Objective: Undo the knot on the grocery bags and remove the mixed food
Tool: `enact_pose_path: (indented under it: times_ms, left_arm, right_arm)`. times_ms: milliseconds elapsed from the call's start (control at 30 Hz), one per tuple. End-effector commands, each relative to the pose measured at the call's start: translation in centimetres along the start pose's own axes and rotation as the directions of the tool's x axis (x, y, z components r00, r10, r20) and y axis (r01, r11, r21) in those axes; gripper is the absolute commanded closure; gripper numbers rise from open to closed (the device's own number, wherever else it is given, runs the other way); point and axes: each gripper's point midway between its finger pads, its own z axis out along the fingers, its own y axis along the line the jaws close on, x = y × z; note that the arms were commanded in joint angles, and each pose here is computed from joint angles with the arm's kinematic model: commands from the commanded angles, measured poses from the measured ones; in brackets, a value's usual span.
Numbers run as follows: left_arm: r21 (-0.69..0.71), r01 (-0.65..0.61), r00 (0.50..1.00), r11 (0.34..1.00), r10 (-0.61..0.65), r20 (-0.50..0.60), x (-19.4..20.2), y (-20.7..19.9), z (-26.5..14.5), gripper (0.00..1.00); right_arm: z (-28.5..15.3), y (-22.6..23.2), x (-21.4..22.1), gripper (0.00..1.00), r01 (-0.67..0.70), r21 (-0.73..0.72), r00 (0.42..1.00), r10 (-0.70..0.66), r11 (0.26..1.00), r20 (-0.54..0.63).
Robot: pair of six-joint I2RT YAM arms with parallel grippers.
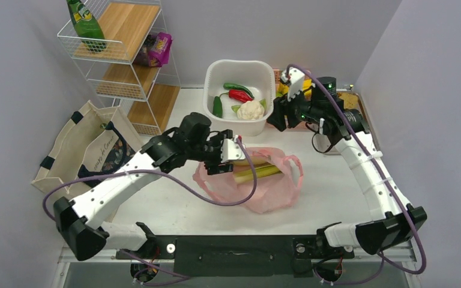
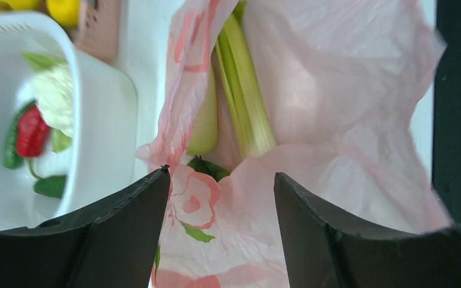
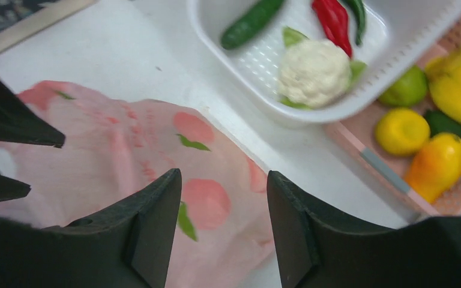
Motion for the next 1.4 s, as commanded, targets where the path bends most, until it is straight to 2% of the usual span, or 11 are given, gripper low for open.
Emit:
enact_pose_path:
  times_ms: [0, 167, 333, 567, 667, 700, 733, 767, 800, 1167, 1367]
  left_arm:
    - [0.026, -0.057, 0.988, 0.998, 0.052, 0.147, -2.9, -1.4, -3.5, 0.4]
    - [0.078, -0.073, 0.99, 0.994, 0.063, 0.124, -0.3, -3.4, -7.2, 0.49]
    - [0.139, -0.211, 0.977, 0.968, 0.204, 0.061, 2.5, -5.6, -7.9, 0.4]
    - [0.195, -0.338, 0.933, 0.921, 0.354, -0.055, 5.4, -6.2, -6.7, 0.38]
    - [0.185, -0.385, 0.905, 0.904, 0.409, -0.116, 7.1, -5.9, -5.9, 0.61]
    - [0.181, -0.391, 0.899, 0.902, 0.417, -0.136, 7.5, -5.7, -5.9, 0.78]
    - [0.178, -0.395, 0.897, 0.902, 0.42, -0.136, 7.5, -5.7, -5.9, 0.85]
    - [0.176, -0.391, 0.9, 0.903, 0.415, -0.131, 7.4, -5.8, -5.9, 0.97]
    - [0.169, -0.385, 0.905, 0.907, 0.407, -0.125, 7.2, -5.7, -6.0, 1.0]
    - [0.106, -0.331, 0.938, 0.938, 0.339, -0.072, 5.4, -4.0, -6.2, 1.0]
    - [0.084, -0.324, 0.941, 0.942, 0.33, -0.072, 5.1, -2.8, -6.3, 1.0]
  right_arm:
    - [-0.9, 6.0, -2.6, 0.51, 0.157, -0.111, 0.983, -0.144, 0.981, 0.114]
    - [-2.3, 10.4, -1.8, 0.61, 0.381, -0.142, 0.915, -0.351, 0.914, 0.197]
    - [-0.6, 14.9, 2.6, 0.7, 0.587, -0.244, 0.809, -0.553, 0.772, 0.198]
    - [4.4, 14.7, 8.2, 0.7, 0.781, -0.261, 0.61, -0.783, 0.567, 0.122]
    - [6.1, 13.3, 9.8, 0.7, 0.829, -0.259, 0.53, -0.845, 0.496, 0.076]
    - [6.6, 12.9, 10.1, 0.7, 0.833, -0.257, 0.521, -0.851, 0.49, 0.063]
    - [7.2, 12.4, 10.6, 0.7, 0.841, -0.262, 0.501, -0.864, 0.473, 0.048]
    - [7.6, 11.8, 10.9, 0.69, 0.842, -0.259, 0.497, -0.867, 0.473, 0.034]
    - [8.2, 11.3, 11.4, 0.69, 0.846, -0.27, 0.481, -0.876, 0.459, 0.019]
    - [11.9, 7.5, 14.3, 0.74, 0.829, -0.412, 0.391, -0.919, 0.378, -0.054]
    - [14.1, 6.8, 14.7, 0.54, 0.783, -0.454, 0.434, -0.896, 0.425, -0.09]
